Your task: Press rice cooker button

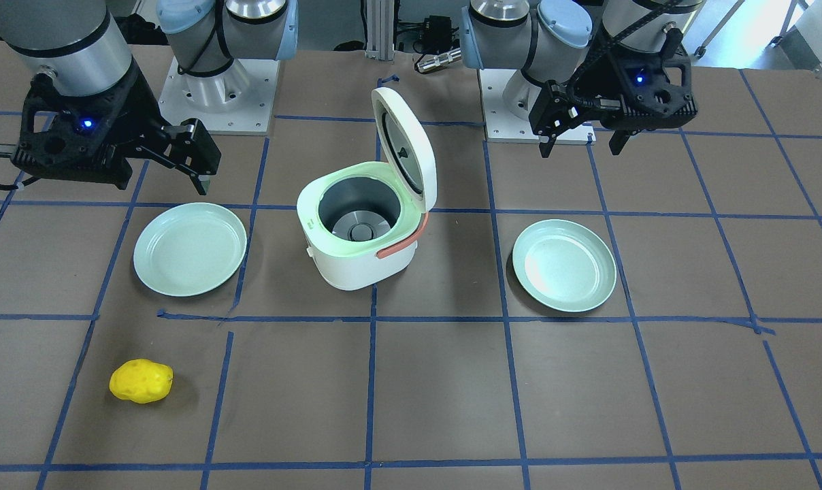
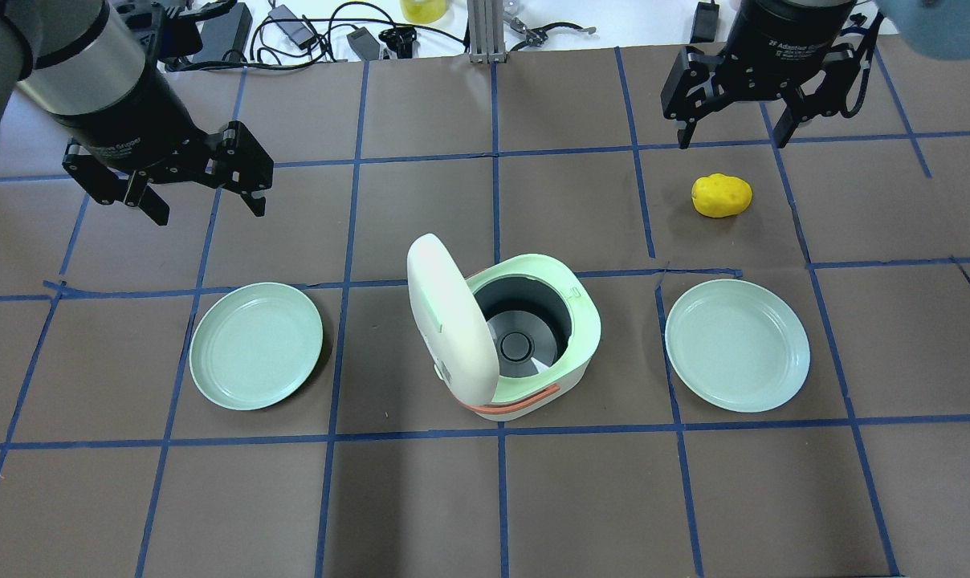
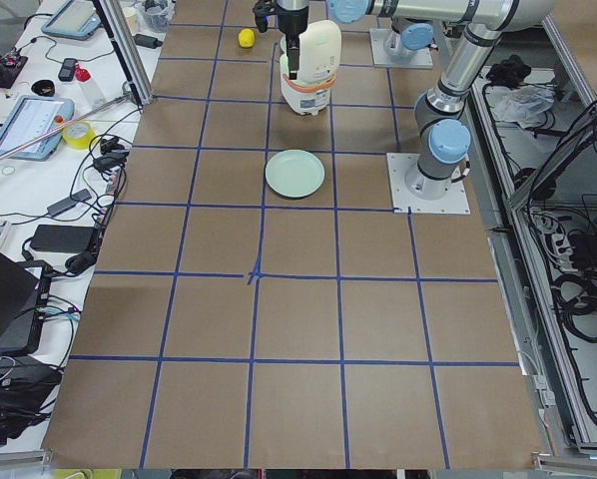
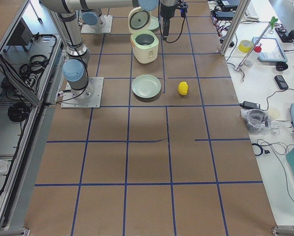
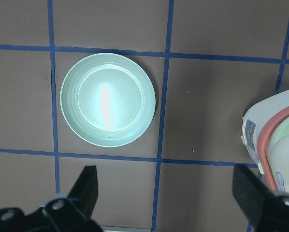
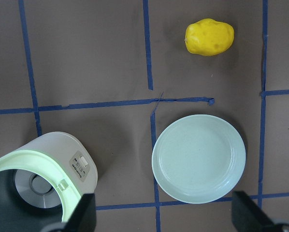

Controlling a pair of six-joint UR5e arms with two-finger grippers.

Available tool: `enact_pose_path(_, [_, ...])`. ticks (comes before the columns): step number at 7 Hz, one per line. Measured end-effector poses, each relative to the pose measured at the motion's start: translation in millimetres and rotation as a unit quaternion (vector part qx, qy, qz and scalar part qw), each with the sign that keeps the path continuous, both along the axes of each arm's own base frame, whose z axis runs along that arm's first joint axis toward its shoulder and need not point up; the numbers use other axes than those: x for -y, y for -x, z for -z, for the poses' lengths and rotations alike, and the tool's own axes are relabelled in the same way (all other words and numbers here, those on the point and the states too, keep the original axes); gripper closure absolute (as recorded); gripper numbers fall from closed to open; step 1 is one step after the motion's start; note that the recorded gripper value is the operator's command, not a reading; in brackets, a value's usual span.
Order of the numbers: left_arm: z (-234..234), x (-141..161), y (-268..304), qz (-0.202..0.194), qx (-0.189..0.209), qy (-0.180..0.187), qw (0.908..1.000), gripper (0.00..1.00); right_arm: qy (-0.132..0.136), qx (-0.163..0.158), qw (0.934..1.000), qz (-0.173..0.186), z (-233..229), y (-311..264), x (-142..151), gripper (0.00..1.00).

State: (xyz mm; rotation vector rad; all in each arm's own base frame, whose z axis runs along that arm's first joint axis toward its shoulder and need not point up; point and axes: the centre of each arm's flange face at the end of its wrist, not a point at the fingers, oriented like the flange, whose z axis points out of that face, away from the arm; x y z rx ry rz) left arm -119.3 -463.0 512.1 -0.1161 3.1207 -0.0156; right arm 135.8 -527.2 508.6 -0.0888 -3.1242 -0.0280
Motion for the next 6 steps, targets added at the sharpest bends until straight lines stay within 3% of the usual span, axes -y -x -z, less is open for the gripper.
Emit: enact_pose_path(6, [0.0,0.0,0.0,0.0,0.0,0.0,1.0,0.0,0.0,0.005,1.0,0.0,-1.0,-1.6,-1.0,0.0])
